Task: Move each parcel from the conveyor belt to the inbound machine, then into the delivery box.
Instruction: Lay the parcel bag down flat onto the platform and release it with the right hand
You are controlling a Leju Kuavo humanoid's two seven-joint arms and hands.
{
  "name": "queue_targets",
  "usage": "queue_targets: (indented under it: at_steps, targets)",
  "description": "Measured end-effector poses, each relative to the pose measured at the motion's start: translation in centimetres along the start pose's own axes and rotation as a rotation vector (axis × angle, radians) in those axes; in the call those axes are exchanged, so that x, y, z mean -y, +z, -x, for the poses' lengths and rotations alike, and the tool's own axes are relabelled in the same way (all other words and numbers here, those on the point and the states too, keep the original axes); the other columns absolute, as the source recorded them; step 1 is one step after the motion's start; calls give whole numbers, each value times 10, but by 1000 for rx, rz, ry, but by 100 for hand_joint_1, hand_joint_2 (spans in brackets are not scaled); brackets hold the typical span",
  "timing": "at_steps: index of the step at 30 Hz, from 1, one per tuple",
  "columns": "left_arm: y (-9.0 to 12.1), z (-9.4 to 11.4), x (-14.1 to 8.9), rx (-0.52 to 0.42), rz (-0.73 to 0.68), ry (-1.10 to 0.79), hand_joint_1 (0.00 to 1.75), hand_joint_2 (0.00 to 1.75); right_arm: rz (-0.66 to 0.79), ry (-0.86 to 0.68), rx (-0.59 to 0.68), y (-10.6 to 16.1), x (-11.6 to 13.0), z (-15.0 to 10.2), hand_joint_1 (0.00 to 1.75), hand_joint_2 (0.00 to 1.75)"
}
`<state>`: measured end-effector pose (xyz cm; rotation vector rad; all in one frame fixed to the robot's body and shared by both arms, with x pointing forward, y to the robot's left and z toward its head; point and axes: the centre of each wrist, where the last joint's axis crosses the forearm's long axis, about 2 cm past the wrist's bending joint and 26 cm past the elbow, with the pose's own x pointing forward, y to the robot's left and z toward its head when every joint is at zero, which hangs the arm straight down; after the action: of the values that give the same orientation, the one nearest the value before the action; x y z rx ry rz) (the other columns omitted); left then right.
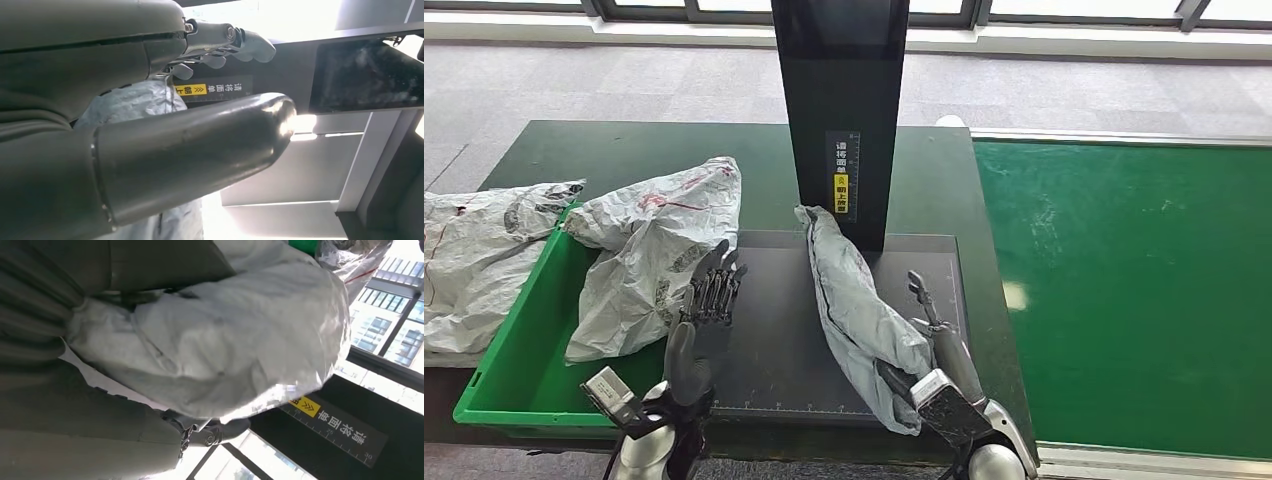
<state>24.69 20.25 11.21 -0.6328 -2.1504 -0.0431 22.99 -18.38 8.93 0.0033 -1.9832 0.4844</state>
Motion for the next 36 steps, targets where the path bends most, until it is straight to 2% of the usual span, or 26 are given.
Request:
queue_targets:
  at_steps: [4,20,30,33,36]
  targets:
    - [1,-1,0,2,-1,1,0,0,10,46,-9,-1,1,-1,0,175]
    - [1,2,0,-2,-4,12,0,0,57,66,30,1,7,-11,0,175]
    - [1,2,0,-3,1,16,0,0,146,70,108,3,16,-22,0,175]
    - [0,3,0,-10,8,10,0,0,261,24,183,5,22,-29,0,175]
    - [-2,4,-1,-20,16,-12,0,0,432,-58,289,4,39,-48,0,175]
